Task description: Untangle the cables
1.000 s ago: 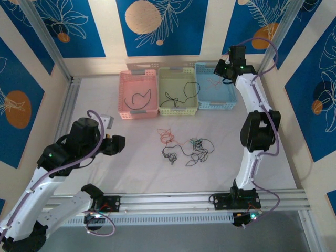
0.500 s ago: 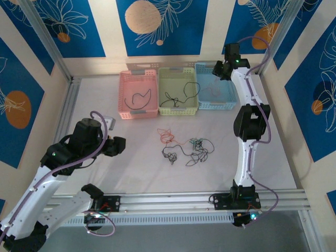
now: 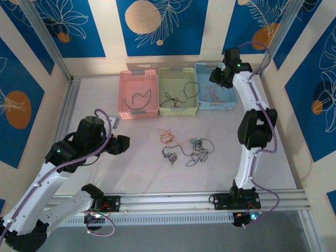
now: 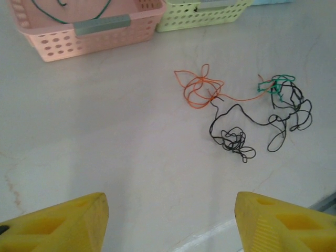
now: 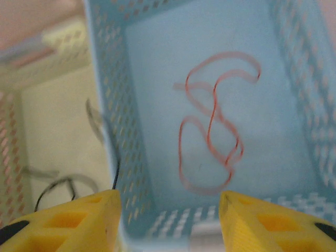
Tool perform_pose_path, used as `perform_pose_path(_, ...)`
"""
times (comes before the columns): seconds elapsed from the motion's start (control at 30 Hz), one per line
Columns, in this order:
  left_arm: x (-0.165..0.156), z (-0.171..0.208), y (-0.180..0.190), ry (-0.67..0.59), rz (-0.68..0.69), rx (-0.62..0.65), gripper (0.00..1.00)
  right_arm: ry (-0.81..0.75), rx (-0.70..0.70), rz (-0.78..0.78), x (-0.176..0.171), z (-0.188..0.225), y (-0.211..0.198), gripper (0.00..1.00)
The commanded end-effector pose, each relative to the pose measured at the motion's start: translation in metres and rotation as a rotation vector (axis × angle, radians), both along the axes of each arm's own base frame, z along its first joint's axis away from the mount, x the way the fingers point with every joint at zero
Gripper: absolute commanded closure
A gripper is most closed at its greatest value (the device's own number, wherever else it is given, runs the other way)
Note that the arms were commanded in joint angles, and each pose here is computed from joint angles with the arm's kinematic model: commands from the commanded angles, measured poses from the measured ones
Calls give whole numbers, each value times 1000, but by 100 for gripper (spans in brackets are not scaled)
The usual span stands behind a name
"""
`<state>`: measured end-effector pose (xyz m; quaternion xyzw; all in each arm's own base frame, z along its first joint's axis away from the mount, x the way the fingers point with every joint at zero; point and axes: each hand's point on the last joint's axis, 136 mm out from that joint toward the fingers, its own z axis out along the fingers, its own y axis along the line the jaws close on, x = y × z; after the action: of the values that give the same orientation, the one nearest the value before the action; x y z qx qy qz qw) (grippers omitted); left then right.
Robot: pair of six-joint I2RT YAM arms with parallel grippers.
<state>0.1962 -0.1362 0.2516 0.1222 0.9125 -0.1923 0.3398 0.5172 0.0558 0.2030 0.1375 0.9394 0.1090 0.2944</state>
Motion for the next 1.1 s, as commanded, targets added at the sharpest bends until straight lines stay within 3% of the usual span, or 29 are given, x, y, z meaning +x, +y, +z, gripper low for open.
perform_pose_path(0.0, 4, -2, -17, 31, -27, -86, 35, -97, 87, 138, -51, 43, 54, 48)
perform_pose_path(0.27, 12, -33, -62, 161, -104, -254, 35, 88, 93, 400, -176, -28, 131, 49)
perform_pose_path(0.47, 23, -70, -93, 231, -125, -296, 36, 184, 151, 482, -227, -69, 148, 52)
perform_pose_path(0.7, 37, -93, -123, 280, -150, -308, 38, 184, 209, 619, -243, -79, 180, 52)
perform_pose_path(1.07, 24, -136, -140, 362, -161, -300, 43, 230, 205, 727, -206, -107, 225, 45)
